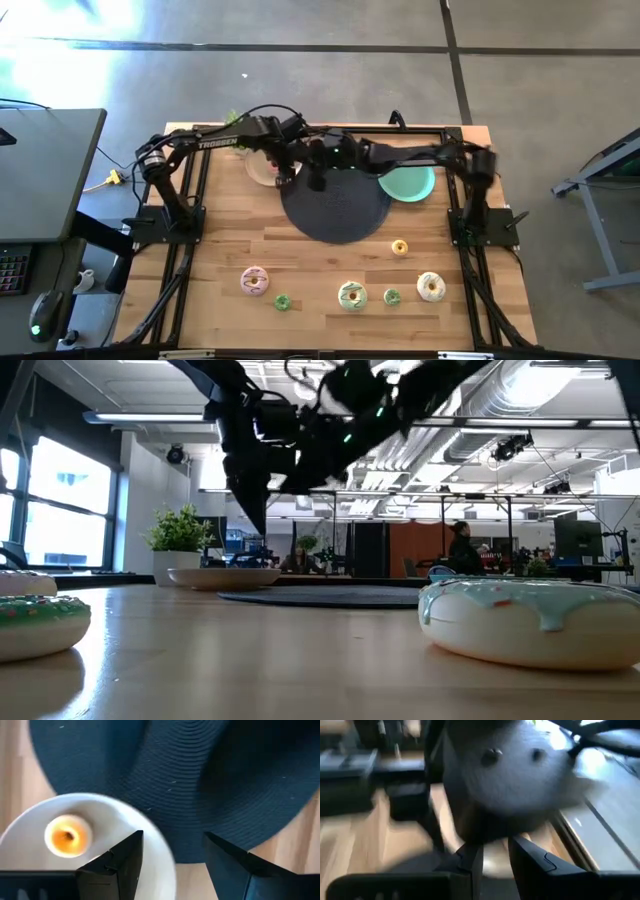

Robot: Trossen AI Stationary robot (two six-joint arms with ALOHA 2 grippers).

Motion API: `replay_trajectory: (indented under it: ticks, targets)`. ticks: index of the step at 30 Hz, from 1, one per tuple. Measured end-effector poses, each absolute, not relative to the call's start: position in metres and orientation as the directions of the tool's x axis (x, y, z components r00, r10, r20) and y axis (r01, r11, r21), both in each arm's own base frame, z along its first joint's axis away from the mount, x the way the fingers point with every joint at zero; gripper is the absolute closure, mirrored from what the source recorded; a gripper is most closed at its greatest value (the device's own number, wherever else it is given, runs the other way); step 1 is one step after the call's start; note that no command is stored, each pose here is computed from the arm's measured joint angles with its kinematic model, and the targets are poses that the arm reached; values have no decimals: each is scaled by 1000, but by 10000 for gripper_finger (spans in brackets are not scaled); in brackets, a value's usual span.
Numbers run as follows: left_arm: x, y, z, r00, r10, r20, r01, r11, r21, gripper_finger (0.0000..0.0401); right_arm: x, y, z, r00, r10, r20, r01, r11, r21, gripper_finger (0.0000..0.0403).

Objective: Pick & Place donuts
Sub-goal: Put the small yellow donut on the white plate

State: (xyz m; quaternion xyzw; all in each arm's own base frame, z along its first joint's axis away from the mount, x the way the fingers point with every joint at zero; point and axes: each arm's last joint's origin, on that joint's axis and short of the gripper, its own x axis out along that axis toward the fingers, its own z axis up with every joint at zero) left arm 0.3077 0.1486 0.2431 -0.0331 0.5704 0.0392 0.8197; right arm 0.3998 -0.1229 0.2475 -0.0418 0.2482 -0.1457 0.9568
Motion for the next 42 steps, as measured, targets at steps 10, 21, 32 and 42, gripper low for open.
replay_trajectory:
  ticks: [10,21,32,42]
  targets:
    - [335,43,241,297,-147,-944,83,988,-128,204,270,-52,335,538,-349,-767,272,933,-234,316]
    - [331,-69,241,291,-5,-957,72,997,17,204,191,-5,293,451,-109,-886,196,980,-21,316]
    - [319,-92,240,239,30,-971,-71,997,13,204,181,22,203,291,55,-955,50,996,72,316]
    - [324,-94,241,291,10,-957,-97,995,-20,204,198,37,198,302,155,-941,10,986,166,306]
